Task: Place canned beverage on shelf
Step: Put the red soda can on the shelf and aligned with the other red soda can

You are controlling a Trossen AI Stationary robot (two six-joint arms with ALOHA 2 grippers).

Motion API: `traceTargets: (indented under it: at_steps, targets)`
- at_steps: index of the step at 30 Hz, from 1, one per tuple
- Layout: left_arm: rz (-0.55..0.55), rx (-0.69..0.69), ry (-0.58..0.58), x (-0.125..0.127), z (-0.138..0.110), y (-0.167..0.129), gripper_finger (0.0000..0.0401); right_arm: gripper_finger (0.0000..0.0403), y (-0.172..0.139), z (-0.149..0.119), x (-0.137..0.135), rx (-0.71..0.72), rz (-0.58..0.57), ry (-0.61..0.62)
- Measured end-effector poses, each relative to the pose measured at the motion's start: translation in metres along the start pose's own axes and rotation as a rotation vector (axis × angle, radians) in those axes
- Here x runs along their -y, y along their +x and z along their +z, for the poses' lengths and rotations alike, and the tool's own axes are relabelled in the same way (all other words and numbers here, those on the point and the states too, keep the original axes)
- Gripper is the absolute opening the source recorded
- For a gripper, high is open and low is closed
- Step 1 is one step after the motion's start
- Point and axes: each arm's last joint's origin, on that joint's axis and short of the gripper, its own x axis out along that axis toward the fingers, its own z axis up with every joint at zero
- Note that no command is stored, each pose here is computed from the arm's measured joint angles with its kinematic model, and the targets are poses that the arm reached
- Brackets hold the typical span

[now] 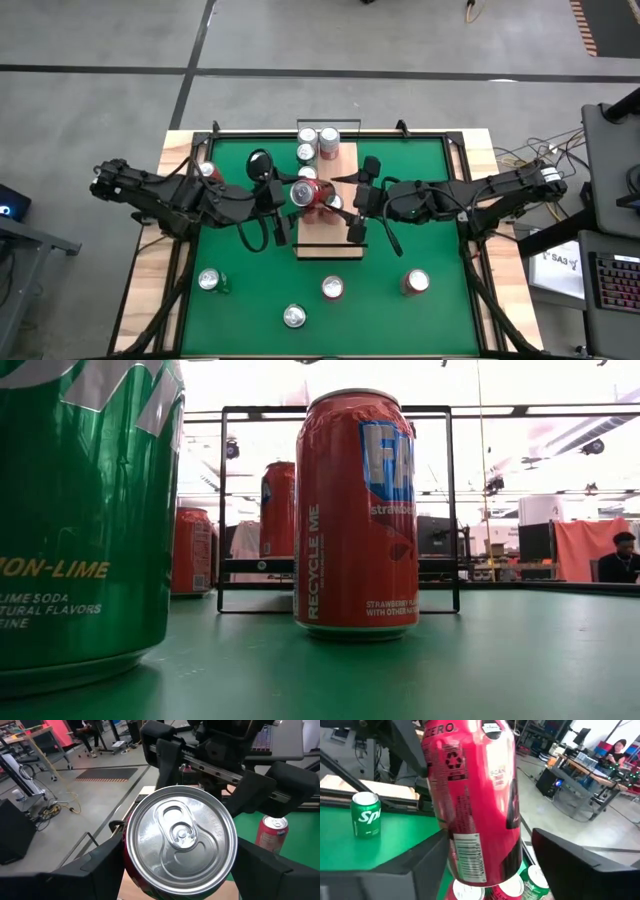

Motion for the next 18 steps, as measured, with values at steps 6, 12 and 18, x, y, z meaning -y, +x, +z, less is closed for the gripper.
traceTargets:
  at_steps: [6, 12, 18]
  targets:
    - [0.009, 0.019, -0.017, -0.002, 0.002, 0.002, 0.0281, 0.0322, 0.01, -0.004, -0.002, -0.005, -0.009, -0.032]
    - [0.029, 0.027, -0.017, -0.004, 0.003, 0.002, 0.0281, 0.0316, 0.021, -0.006, -0.005, 0.004, -0.033, -0.095]
    - [0.03, 0.032, -0.02, -0.005, 0.004, 0.002, 0.0282, 0.0269, 0.022, -0.005, -0.002, 0.02, -0.038, -0.094]
